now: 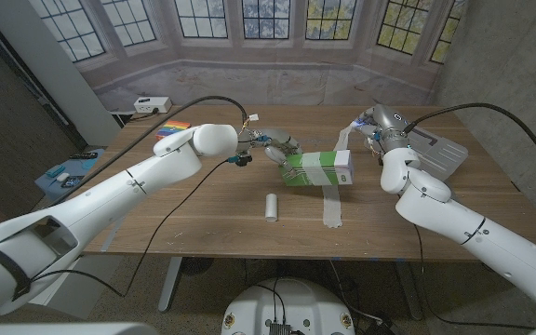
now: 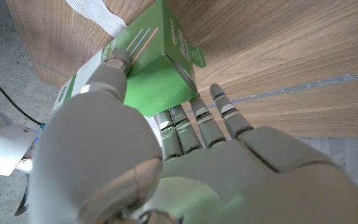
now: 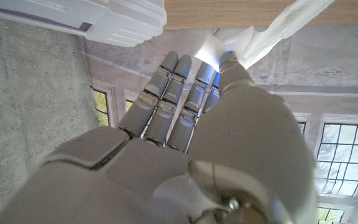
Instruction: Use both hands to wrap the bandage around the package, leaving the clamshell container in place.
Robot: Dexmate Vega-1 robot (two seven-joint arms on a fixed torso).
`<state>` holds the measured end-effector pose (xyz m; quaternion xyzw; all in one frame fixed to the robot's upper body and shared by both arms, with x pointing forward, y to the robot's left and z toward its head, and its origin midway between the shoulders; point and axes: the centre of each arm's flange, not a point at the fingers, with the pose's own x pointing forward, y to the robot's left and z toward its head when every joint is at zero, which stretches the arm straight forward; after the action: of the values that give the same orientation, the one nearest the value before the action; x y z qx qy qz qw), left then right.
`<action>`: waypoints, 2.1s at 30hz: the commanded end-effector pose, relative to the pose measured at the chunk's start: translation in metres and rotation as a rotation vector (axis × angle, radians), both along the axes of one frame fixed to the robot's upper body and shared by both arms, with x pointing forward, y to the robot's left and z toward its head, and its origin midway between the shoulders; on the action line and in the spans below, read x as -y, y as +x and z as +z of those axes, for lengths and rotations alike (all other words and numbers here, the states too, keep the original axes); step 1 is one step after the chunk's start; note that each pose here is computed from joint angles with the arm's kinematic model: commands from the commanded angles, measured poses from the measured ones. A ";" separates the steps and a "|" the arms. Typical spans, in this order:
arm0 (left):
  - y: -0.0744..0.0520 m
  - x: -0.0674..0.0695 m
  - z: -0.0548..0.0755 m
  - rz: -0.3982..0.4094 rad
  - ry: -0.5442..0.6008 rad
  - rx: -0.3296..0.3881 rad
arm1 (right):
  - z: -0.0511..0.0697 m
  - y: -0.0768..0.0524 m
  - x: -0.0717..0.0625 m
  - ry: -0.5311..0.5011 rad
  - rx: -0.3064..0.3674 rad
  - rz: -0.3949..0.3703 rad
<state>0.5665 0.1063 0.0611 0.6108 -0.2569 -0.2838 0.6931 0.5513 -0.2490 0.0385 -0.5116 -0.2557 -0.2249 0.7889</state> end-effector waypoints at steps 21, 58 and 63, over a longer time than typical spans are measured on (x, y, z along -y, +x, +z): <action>0.009 0.007 -0.003 0.001 0.064 -0.046 | 0.008 -0.014 -0.007 0.038 0.115 0.037; 0.023 0.008 -0.005 0.028 0.096 -0.065 | 0.015 -0.047 -0.029 0.087 0.175 0.079; 0.023 0.010 -0.004 0.021 0.095 -0.059 | 0.013 -0.056 -0.032 0.098 0.180 0.087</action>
<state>0.5875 0.0999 0.0557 0.6361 -0.2103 -0.3060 0.6764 0.5127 -0.2247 0.0543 -0.4536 -0.3313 -0.2489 0.7890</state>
